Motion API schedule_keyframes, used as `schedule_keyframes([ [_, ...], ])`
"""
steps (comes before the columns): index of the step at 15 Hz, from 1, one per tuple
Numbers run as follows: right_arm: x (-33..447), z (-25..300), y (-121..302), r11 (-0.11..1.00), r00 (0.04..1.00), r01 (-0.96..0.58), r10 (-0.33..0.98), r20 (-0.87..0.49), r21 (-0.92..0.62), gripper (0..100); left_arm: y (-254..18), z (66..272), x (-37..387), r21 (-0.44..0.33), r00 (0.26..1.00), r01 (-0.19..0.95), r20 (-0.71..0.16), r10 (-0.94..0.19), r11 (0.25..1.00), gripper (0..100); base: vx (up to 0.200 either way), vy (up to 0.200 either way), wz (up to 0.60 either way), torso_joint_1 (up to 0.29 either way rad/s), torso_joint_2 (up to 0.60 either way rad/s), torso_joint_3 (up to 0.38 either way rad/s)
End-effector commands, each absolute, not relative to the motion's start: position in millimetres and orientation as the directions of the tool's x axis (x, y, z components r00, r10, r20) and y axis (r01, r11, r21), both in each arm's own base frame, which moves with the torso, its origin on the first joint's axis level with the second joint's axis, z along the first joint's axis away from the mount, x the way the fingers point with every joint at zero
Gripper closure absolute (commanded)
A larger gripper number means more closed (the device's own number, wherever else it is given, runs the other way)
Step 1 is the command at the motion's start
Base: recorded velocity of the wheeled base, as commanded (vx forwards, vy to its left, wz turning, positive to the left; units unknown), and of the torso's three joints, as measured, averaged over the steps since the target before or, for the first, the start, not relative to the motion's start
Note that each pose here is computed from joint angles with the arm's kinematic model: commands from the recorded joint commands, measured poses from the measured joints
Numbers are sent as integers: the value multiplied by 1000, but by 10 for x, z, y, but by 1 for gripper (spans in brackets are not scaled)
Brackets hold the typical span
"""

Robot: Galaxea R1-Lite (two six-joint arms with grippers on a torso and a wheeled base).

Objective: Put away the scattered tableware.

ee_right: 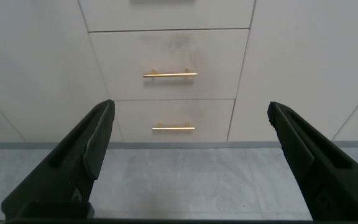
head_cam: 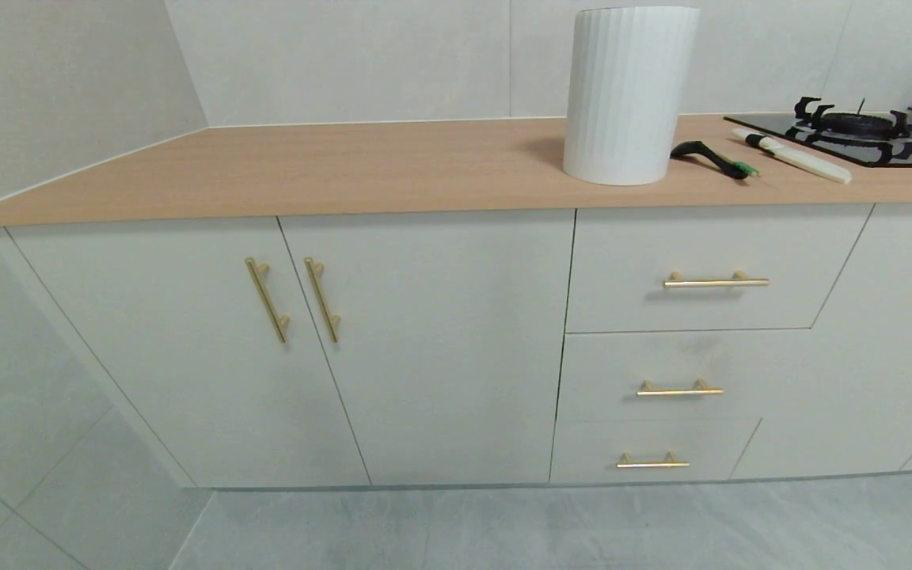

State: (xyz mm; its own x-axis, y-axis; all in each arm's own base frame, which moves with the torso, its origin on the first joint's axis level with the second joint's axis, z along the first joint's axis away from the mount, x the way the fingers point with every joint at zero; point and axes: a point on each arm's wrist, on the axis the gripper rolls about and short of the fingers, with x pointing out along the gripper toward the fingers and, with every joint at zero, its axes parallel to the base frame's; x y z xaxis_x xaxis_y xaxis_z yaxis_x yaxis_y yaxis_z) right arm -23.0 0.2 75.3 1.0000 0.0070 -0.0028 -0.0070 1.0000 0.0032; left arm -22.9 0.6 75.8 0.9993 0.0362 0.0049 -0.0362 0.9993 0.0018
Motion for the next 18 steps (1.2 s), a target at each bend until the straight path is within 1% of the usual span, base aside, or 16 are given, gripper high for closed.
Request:
schedule_keyframes([
  [1, -229, 753, 2, 1000, 1000, -6, 6, -5, 3, 0, 6, 758, -228, 0, 999, -37, 3, 37, 999, 0, 0, 0, 0, 0, 0, 0],
  [4, -229, 753, 2, 1000, 1000, -6, 6, -5, 3, 0, 6, 758, -228, 0, 999, -37, 3, 37, 999, 0, 200, 0, 0, 2, 7, 1],
  [11, -229, 756, 2, 1000, 1000, -8, 8, -2, -9, 0, 6, 758, -228, 0, 999, -37, 3, 37, 999, 0, 0, 0, 0, 0, 0, 0],
  [12, -249, 833, 2, 1000, 999, -4, 5, 32, -12, 0, 6, 758, -228, 0, 999, -37, 3, 37, 999, 0, 0, 0, 0, 0, 0, 0],
  [13, -319, 1137, -1, 999, 993, -16, 12, 119, 28, 0, 7, 758, -228, 0, 999, -35, 3, 35, 999, 0, 0, 0, 0, 0, 0, 0],
  [14, -323, 1413, -6, 995, 990, -54, 43, 135, 83, 0, 6, 758, -228, 0, 999, -37, 3, 37, 999, 0, 0, 0, 0, 0, 0, 0],
  [15, -211, 1568, -8, 993, 993, -95, 90, 74, 68, 0, 6, 758, -228, 0, 999, -37, 3, 37, 999, 0, 0, 0, 0, 0, 0, 0],
  [16, -70, 1646, 2, 991, 992, -125, 125, -3, 46, 0, 6, 758, -228, 0, 999, -37, 3, 37, 999, 0, 0, 0, 0, 0, 0, 0],
  [17, 137, 1695, 25, 989, 982, -149, 151, -110, 23, 0, 6, 758, -228, 0, 999, -37, 3, 37, 999, 0, 0, 0, 0, 0, 0, 0],
  [18, 324, 1749, 47, 988, 969, -153, 155, -193, 26, 0, 6, 758, -228, 0, 999, -37, 3, 37, 999, 0, 0, 0, 0, 0, 0, 0],
])
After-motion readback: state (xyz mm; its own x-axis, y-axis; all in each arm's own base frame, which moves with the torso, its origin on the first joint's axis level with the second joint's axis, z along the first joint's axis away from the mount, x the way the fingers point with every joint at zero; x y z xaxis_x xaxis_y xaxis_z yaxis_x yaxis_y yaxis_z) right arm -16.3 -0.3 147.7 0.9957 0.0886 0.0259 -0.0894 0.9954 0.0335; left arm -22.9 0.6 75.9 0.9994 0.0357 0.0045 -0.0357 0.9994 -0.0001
